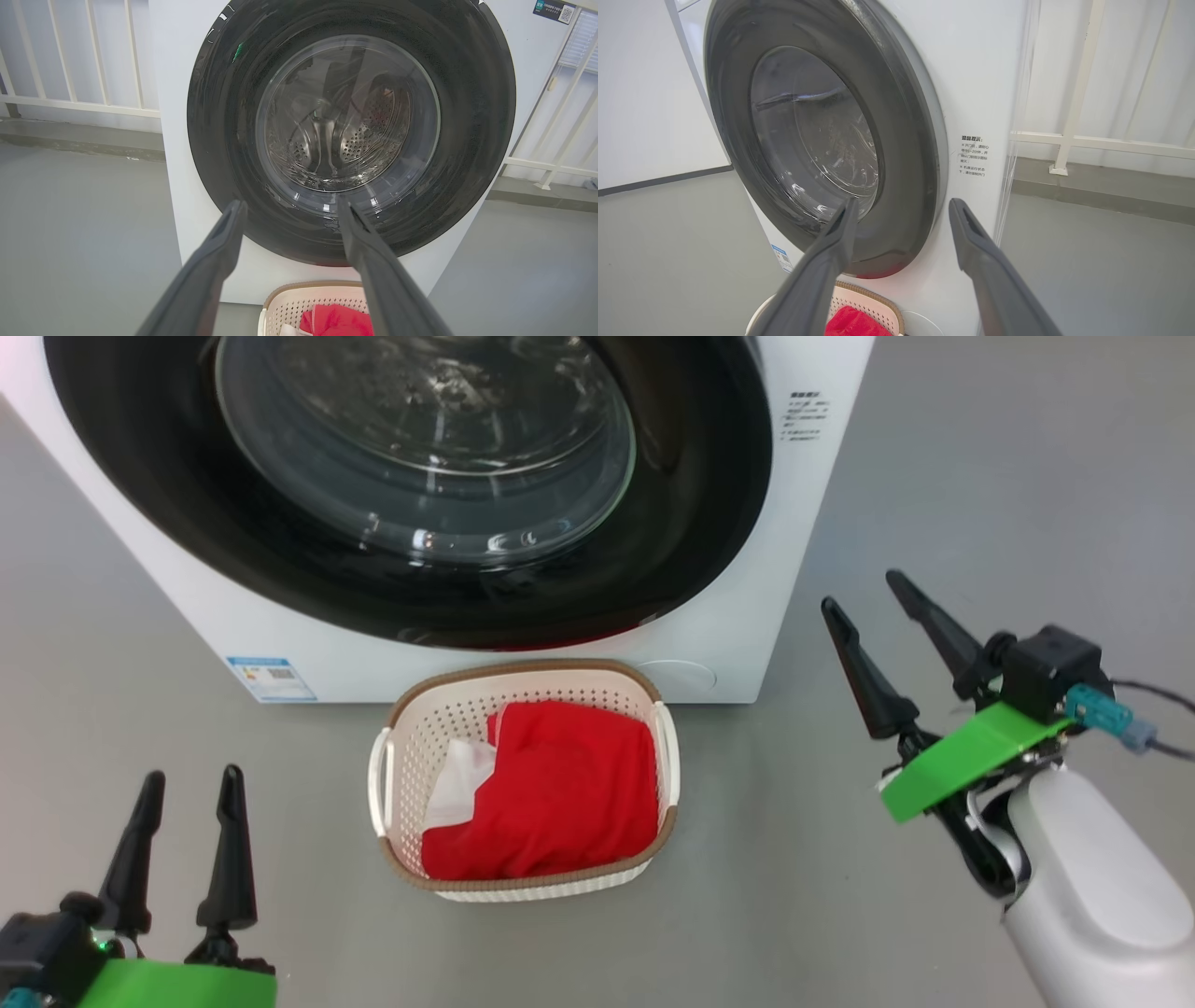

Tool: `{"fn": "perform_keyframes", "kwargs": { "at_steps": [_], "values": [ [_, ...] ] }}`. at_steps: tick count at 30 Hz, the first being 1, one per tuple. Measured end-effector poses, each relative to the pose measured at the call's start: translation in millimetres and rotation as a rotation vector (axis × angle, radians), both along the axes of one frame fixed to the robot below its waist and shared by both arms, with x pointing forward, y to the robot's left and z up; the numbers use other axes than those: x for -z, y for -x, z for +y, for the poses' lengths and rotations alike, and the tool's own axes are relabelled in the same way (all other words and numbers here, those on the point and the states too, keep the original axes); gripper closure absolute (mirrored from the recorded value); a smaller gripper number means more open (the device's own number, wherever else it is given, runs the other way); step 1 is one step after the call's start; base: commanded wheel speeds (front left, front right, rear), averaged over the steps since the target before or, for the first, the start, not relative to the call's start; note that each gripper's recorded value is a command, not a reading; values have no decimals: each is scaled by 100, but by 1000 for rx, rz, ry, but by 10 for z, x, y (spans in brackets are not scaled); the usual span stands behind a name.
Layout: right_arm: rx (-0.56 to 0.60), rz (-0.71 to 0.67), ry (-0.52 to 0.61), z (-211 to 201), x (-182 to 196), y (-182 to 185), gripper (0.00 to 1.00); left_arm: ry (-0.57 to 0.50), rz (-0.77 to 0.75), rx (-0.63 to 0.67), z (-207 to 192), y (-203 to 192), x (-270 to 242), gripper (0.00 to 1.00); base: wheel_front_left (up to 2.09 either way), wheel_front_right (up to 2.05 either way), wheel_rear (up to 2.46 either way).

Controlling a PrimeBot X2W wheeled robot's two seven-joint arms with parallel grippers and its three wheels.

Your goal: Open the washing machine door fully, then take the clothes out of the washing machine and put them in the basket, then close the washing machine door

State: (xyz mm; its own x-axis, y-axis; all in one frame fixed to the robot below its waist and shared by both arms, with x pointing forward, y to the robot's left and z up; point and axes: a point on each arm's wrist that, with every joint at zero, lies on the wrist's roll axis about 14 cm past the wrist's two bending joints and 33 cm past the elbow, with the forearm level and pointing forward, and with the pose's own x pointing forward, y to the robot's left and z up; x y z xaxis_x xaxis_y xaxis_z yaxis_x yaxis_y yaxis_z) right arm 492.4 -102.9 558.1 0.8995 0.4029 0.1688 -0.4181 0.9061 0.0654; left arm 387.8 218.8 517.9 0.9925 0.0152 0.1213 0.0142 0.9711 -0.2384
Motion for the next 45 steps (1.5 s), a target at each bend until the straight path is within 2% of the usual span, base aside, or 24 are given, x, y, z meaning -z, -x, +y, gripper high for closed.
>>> {"fn": "perform_keyframes", "kwargs": {
  "at_steps": [13,22,45],
  "values": [
    [73,22,-51,-204,93,398,0,44,-18,39,-136,40,-54,0,0,0,0],
    [118,45,-93,-302,176,536,0,39,-13,46,-151,80,-44,0,0,0,0],
    [129,58,-90,-325,241,572,0,28,-3,58,-164,60,-23,0,0,0,0]
  ]
}}
